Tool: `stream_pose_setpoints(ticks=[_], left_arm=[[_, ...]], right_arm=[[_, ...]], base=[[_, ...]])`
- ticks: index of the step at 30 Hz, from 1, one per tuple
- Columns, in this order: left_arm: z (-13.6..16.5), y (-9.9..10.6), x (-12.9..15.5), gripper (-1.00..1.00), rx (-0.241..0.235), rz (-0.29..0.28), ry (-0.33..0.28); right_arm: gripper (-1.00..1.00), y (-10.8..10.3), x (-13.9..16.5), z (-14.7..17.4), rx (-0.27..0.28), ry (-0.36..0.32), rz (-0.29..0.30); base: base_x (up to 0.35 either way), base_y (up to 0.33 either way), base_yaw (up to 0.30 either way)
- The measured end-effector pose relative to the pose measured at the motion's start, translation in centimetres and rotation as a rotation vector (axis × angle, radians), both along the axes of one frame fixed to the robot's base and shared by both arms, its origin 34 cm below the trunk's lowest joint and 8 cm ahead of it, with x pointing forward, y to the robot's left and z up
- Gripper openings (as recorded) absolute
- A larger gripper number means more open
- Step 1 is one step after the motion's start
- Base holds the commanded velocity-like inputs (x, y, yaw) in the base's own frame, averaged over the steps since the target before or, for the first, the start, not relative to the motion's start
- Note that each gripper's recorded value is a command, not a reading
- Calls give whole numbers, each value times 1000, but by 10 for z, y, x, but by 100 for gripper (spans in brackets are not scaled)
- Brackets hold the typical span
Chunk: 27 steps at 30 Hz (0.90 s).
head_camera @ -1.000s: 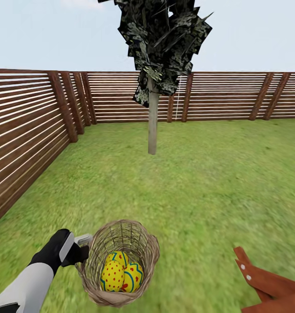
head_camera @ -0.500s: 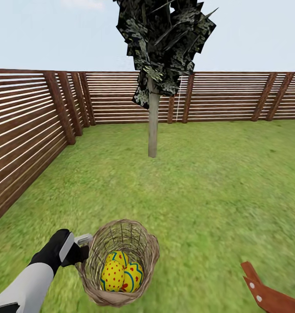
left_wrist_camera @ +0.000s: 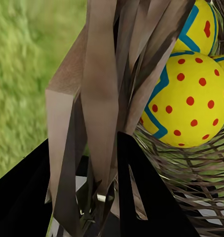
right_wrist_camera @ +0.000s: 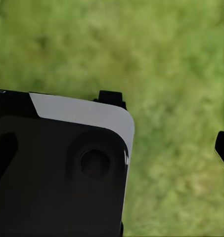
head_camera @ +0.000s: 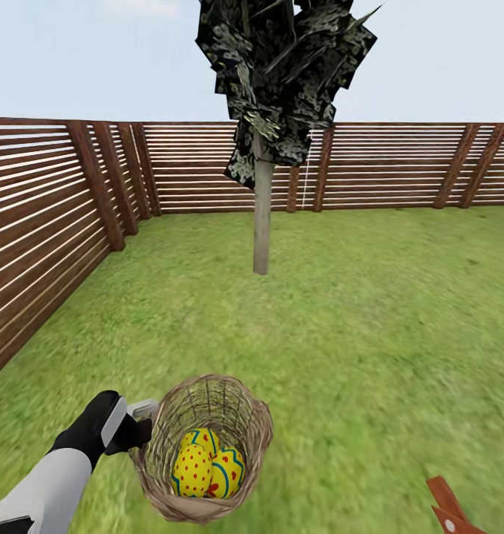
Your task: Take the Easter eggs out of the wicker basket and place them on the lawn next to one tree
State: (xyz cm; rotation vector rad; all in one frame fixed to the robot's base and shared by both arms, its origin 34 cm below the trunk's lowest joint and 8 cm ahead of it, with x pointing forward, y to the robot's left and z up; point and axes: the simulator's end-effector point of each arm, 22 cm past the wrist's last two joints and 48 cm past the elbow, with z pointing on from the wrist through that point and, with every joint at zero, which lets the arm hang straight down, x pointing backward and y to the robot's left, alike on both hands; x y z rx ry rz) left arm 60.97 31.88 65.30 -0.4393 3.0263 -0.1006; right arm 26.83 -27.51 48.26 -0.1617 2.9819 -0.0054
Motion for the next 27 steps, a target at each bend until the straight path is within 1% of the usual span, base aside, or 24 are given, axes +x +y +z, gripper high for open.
stream_pose_setpoints(ticks=[27], left_arm=[[0, 0, 1, -100, 1, 0, -3]], right_arm=[[100, -1, 1, 0, -1, -4, 0]], base=[[322, 0, 0]])
